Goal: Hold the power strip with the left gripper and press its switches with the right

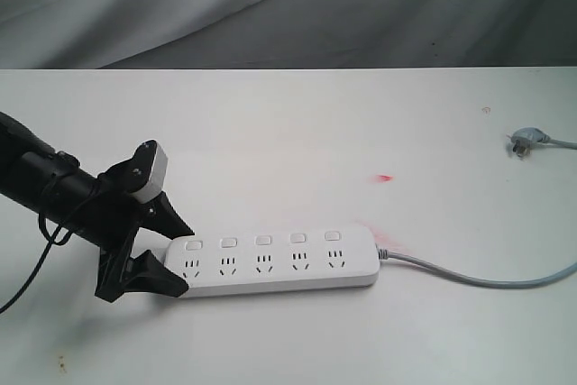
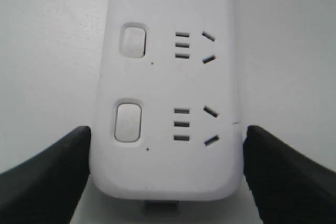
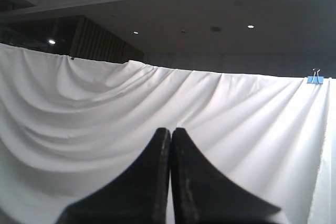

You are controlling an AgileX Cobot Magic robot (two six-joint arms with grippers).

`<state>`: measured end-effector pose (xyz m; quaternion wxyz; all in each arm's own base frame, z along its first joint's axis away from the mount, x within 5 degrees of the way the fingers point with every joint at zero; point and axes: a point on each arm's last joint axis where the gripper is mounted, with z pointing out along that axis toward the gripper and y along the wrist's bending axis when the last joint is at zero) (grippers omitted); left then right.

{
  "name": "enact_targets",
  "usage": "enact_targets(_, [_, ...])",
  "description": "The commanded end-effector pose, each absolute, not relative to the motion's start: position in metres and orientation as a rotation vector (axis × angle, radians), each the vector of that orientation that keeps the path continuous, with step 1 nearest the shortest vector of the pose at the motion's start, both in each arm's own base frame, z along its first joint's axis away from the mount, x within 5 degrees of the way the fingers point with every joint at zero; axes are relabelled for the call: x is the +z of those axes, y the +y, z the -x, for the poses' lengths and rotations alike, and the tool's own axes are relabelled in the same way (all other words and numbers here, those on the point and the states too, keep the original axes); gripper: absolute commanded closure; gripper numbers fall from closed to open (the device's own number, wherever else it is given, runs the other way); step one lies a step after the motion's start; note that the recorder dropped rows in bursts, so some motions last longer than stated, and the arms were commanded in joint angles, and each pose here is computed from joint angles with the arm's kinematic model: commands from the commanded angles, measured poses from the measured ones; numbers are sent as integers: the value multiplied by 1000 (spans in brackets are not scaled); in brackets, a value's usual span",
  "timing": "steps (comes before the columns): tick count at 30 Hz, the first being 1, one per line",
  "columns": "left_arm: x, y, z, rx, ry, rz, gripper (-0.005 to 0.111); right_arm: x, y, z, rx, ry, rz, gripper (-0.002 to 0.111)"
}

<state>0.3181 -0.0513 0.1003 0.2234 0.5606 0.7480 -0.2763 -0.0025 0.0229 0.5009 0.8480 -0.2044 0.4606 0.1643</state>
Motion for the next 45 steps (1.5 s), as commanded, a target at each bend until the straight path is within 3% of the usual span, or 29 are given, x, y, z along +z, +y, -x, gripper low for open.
enact_targets(1, [98, -52, -318, -740, 2060, -1583, 59, 500, 22, 4, 347, 968, 426, 108])
enact_targets(5, [98, -52, -318, -740, 2060, -1583, 59, 501, 21, 5, 352, 964, 415, 108])
enact_targets(16, [98, -52, -318, -740, 2060, -1583, 59, 496, 18, 8, 793, 1105, 125, 108])
enact_targets(23, [98, -52, -318, -740, 2060, -1583, 59, 466, 19, -11, 472, 1393, 98, 108])
enact_targets(34, [98, -52, -318, -740, 2060, -1583, 59, 385, 7, -56, 93, 1722, 74, 108])
enact_targets(45, [98, -52, -318, -740, 2060, -1583, 59, 297, 5, -81, 8, 1825, 105, 108])
